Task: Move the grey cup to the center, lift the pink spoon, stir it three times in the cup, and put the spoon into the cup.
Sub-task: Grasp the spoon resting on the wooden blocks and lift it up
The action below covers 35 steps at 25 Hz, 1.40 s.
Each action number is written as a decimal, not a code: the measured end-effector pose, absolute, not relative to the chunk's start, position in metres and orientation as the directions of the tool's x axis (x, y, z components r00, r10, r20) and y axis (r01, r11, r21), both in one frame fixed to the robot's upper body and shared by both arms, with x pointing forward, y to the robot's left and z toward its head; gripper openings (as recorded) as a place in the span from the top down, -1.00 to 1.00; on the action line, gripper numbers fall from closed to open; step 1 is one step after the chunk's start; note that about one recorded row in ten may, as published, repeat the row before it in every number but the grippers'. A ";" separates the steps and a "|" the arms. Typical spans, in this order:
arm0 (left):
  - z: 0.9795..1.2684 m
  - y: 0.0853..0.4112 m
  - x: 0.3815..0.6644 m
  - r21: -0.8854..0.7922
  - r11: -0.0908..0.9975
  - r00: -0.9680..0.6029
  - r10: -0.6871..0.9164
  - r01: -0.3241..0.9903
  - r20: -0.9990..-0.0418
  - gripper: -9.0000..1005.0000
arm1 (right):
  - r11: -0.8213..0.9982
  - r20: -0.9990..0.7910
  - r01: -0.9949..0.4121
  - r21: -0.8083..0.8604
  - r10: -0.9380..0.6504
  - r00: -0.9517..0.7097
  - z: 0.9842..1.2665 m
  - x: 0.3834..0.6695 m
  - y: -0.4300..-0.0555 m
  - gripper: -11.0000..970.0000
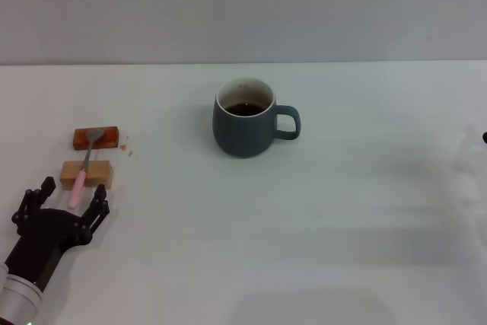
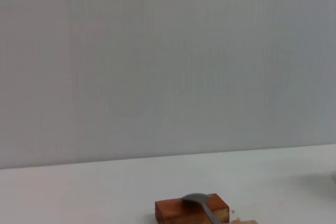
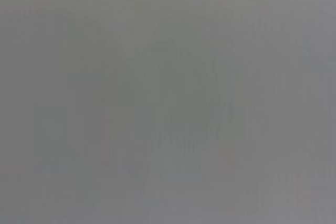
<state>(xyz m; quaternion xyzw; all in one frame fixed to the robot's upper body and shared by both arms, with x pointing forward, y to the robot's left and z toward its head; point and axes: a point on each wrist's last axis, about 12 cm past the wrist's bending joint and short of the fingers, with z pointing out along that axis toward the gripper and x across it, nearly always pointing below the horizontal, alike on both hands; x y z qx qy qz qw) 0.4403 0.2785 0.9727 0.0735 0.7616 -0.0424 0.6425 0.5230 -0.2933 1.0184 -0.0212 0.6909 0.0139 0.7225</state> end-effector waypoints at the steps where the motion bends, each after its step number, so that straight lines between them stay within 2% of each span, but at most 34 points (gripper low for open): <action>1: 0.973 0.278 0.440 0.030 0.986 -0.163 0.057 0.166 -0.985 -0.70 | 0.999 -0.999 -0.049 -0.011 -0.009 0.045 1.018 0.523 -0.293 0.98; 13: 0.972 0.278 0.440 0.020 0.988 -0.168 0.046 0.155 -0.985 -0.64 | 0.999 -0.999 -0.053 -0.013 -0.011 0.047 1.019 0.525 -0.292 0.98; 18: 0.972 0.276 0.439 0.019 0.986 -0.170 0.047 0.165 -0.984 -0.19 | 0.999 -0.999 -0.053 -0.013 -0.011 0.046 1.019 0.525 -0.293 0.98; 35: 0.972 0.277 0.441 0.027 0.985 -0.173 0.057 0.173 -0.983 -0.17 | 0.998 -0.999 -0.054 -0.015 -0.012 0.043 1.018 0.524 -0.293 0.98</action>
